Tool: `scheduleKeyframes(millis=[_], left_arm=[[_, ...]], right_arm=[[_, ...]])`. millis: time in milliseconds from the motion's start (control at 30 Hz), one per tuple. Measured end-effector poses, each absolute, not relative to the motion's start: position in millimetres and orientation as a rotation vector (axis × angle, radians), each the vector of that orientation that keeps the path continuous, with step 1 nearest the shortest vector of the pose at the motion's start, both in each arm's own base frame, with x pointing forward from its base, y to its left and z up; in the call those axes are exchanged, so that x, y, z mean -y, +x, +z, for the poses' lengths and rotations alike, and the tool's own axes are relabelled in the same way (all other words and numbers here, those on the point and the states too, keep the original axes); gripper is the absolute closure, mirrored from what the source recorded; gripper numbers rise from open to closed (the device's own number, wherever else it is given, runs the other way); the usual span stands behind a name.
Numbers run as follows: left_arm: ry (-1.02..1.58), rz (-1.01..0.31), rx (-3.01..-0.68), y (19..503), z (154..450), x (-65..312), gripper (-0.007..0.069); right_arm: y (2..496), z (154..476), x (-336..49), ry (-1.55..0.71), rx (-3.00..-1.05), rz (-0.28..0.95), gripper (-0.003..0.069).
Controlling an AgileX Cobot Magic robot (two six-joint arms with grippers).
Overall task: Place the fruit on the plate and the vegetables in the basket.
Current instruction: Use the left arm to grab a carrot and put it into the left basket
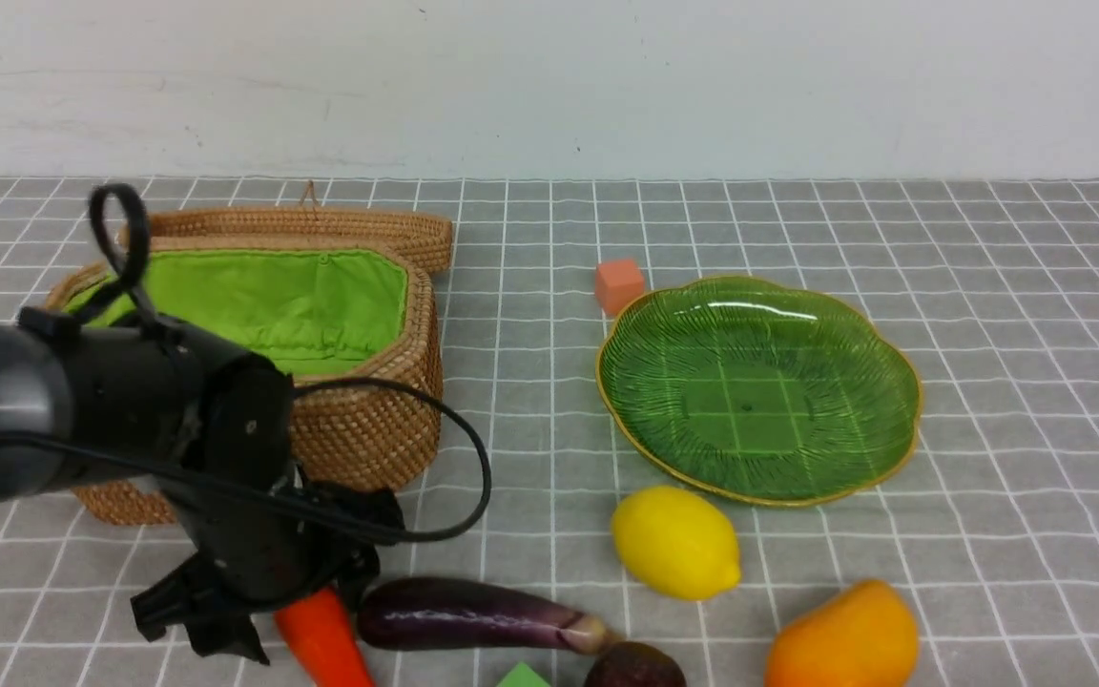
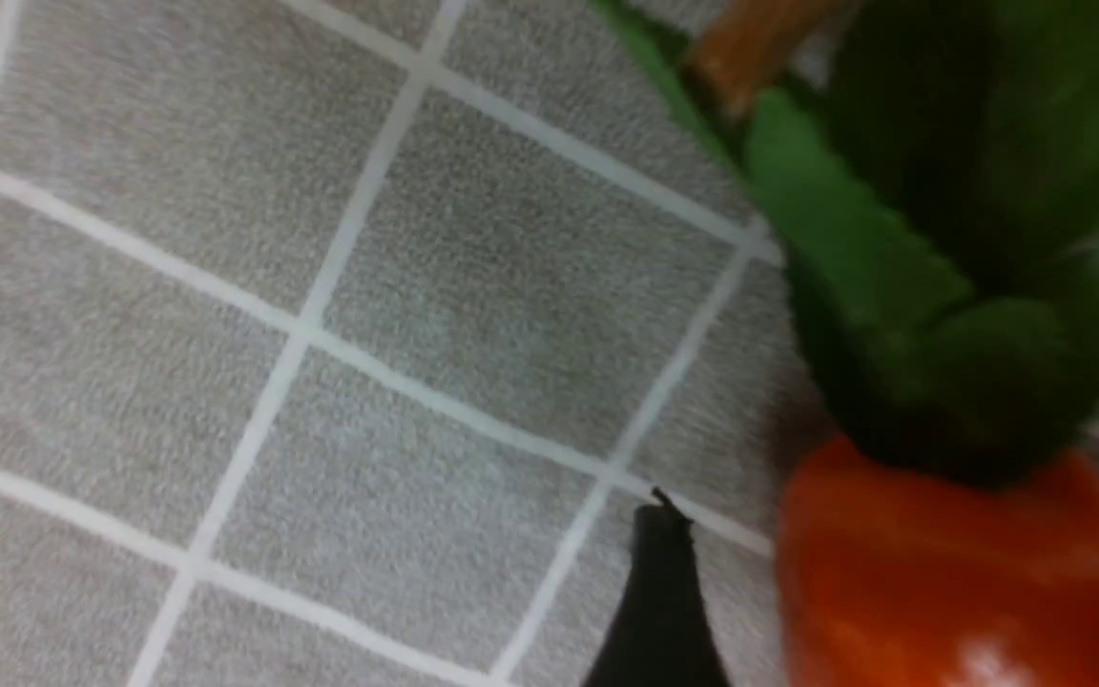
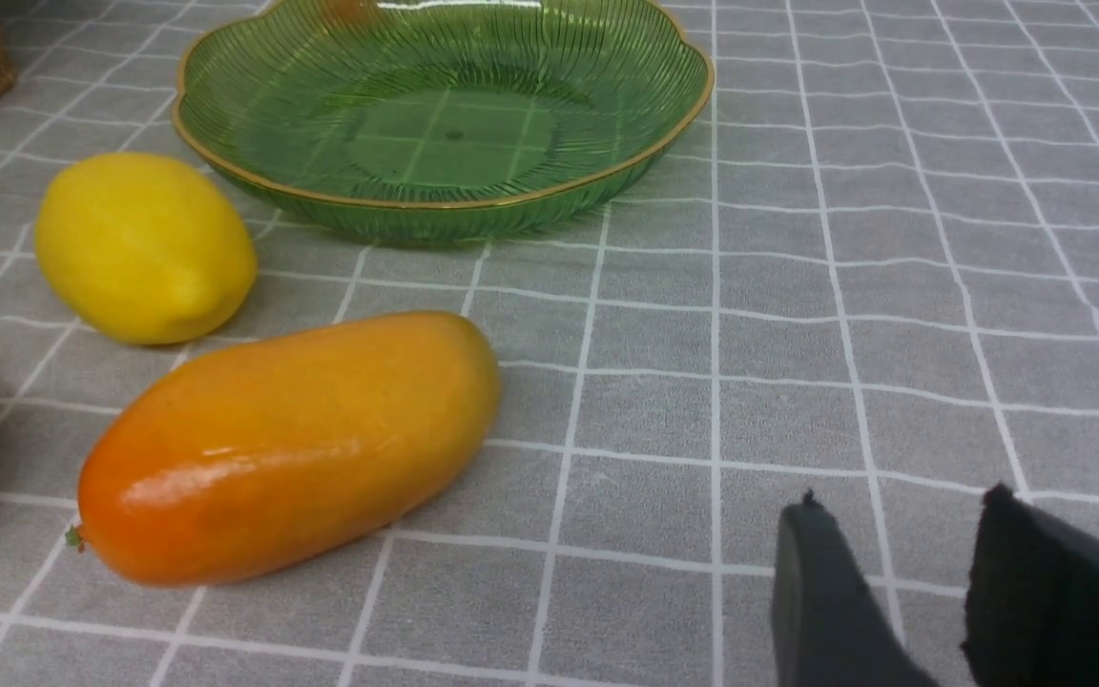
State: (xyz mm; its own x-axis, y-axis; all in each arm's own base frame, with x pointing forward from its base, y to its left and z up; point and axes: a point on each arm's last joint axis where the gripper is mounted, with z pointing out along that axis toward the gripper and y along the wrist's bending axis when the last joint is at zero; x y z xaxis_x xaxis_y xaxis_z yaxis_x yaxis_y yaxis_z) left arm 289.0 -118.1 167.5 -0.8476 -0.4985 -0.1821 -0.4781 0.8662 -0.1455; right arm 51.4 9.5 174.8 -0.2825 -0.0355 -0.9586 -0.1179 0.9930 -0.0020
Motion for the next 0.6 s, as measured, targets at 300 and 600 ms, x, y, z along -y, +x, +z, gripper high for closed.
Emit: scheduleKeyframes(millis=[300,600], left_arm=[[-0.74,-0.189,-2.775,283.8,196.3,115.7,0.0261],[-0.825,-0.429,-2.433,291.1,346.1,94.5,0.0261]], right_arm=[[51.4,174.8,-9.5,-0.111,-1.857,0.08,0.0418],[51.4,174.8,-9.5,-0.111,-1.857,0.08,0.0418]])
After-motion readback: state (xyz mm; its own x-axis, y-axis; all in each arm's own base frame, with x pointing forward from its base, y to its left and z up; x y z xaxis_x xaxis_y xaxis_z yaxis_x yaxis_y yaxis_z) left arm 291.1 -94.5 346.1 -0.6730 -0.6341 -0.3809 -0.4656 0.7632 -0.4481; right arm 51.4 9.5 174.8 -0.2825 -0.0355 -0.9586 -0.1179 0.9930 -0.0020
